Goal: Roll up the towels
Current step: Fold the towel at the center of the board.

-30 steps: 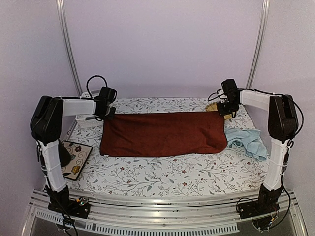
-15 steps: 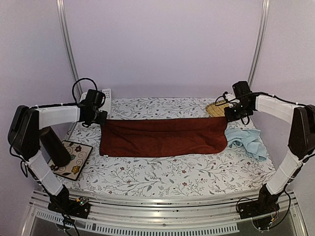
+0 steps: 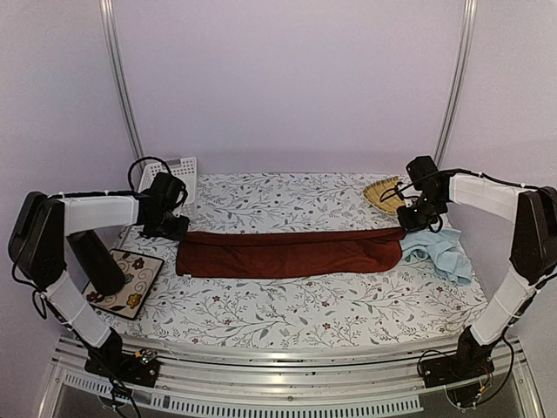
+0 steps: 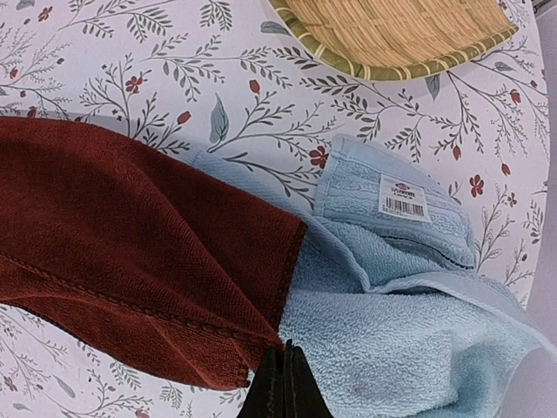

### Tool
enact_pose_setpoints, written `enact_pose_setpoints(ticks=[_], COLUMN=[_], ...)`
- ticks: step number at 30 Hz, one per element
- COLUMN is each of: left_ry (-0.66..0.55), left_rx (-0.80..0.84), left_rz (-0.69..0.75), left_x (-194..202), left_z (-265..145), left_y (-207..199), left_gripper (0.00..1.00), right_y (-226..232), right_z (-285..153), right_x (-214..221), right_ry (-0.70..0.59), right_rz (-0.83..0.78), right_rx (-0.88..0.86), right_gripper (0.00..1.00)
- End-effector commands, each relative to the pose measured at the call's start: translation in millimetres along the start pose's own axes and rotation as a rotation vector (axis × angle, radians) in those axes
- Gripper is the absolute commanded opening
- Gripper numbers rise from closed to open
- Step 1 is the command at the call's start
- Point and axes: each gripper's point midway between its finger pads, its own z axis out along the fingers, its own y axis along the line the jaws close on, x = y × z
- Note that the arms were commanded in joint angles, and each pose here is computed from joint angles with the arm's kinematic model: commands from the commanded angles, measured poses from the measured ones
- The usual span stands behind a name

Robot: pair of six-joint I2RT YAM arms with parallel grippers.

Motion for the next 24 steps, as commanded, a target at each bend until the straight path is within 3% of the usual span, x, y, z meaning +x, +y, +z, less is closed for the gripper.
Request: enact_pose_setpoints(ticks=[1,12,24], left_ry=[0.023,0.087,0.198], left_rx=[0.067,0.210,0.218], left_rz=[-0.021,-0.012,0.042], left_x=[10,36,66], left_z=[-14,-39,-27], left_y=[-9,-30,-44], left_gripper=[0.00,0.00,0.00], right_y=[-10,-11,23], right_z=[-13,-30,-16], right_x=[19,40,62], right_ry=[0.032,0.040,0.109], right_rz=[0.025,0.058,-0.035], right_rx=[0.054,0.057,0.001], right_gripper=[0.02,0.02,0.02])
